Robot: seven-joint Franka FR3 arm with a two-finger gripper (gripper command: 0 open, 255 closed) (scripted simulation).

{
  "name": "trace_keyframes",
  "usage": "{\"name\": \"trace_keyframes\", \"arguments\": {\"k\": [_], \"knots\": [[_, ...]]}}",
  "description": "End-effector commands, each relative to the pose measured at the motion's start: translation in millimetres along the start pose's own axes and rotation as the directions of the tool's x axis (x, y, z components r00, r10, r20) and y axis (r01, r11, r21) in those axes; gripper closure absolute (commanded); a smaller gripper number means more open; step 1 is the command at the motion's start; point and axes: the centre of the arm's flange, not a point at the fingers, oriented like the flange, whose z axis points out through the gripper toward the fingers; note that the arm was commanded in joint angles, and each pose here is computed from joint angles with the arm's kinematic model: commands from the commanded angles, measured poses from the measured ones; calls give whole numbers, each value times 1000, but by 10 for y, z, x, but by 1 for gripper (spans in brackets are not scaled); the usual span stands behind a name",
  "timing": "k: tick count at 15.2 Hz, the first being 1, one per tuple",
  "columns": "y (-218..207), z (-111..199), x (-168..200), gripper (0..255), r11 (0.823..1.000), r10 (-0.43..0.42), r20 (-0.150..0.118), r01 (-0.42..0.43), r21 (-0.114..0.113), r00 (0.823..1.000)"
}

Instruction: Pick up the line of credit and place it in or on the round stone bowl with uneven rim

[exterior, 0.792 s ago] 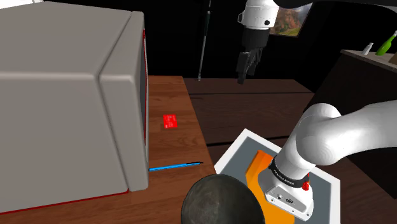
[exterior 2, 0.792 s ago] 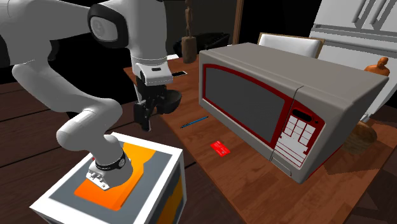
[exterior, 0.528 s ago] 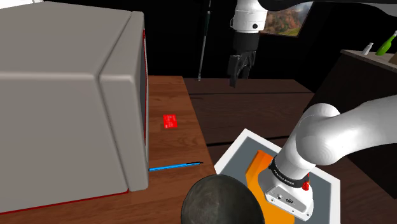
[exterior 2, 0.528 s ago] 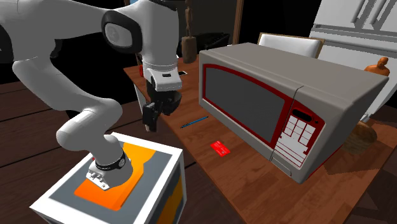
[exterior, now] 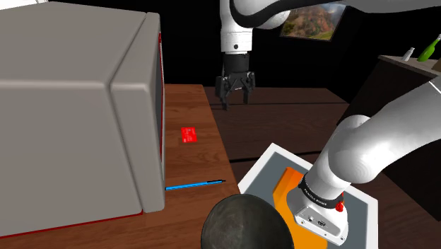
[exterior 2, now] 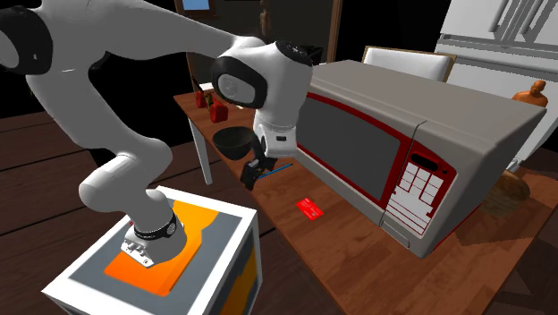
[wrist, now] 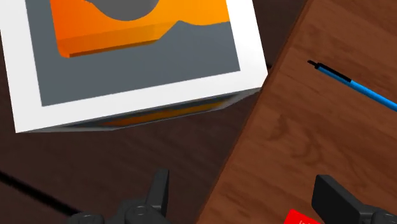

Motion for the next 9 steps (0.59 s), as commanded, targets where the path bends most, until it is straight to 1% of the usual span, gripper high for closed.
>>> {"name": "trace_keyframes", "arguments": {"k": [1,3,5,7,9], "knots": [[-137,100,246,0,998,56,41,-57,23,998],[-267,221,469,0,993,107,82,-110,42,991],[-388,347,694,0,985,156,123,-164,59,980],[-500,480,920,0,973,204,165,-218,74,965],[-602,619,1147,0,958,250,207,-272,86,946]]}}
